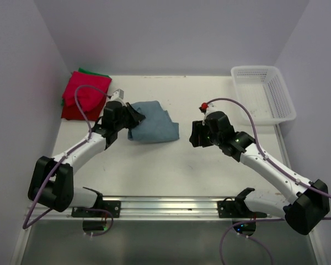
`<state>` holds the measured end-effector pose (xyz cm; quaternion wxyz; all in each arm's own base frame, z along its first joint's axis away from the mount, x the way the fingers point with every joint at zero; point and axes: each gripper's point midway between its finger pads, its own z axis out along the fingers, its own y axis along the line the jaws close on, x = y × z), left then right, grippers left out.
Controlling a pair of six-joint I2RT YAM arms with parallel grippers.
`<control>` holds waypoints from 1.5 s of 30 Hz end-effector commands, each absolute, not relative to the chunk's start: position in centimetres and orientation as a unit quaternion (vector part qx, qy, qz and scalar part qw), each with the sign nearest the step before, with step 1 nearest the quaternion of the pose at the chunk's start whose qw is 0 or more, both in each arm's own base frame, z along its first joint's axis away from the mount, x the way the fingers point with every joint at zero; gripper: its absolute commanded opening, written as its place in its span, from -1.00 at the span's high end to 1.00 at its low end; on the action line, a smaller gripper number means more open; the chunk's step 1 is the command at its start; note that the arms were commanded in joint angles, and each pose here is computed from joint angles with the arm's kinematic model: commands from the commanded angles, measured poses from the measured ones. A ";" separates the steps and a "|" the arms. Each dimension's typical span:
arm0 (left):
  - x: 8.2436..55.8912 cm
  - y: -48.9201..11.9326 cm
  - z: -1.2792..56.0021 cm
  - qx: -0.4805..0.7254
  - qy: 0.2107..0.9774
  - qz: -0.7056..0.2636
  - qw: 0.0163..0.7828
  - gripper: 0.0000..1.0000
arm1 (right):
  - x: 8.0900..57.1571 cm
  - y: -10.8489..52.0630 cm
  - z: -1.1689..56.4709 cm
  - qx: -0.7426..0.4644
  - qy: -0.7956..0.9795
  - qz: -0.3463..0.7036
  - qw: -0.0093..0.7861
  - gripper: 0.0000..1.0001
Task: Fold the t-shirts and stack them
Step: Neatly place the folded tshirt to the corner
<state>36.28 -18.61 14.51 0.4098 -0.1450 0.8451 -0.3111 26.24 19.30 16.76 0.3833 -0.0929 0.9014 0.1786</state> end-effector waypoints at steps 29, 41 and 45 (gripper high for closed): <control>56.6 11.8 27.3 -0.256 0.642 -0.250 0.678 1.00 | 23.4 17.2 13.4 -0.077 0.932 0.148 0.321 0.01; 53.6 17.0 17.0 -0.398 0.684 -0.171 0.587 0.56 | 23.7 17.8 14.8 -0.093 0.925 0.161 0.332 -0.04; 51.9 19.1 16.0 -0.446 0.676 -0.137 0.571 -0.76 | 23.3 17.6 14.0 -0.093 0.926 0.161 0.328 -0.08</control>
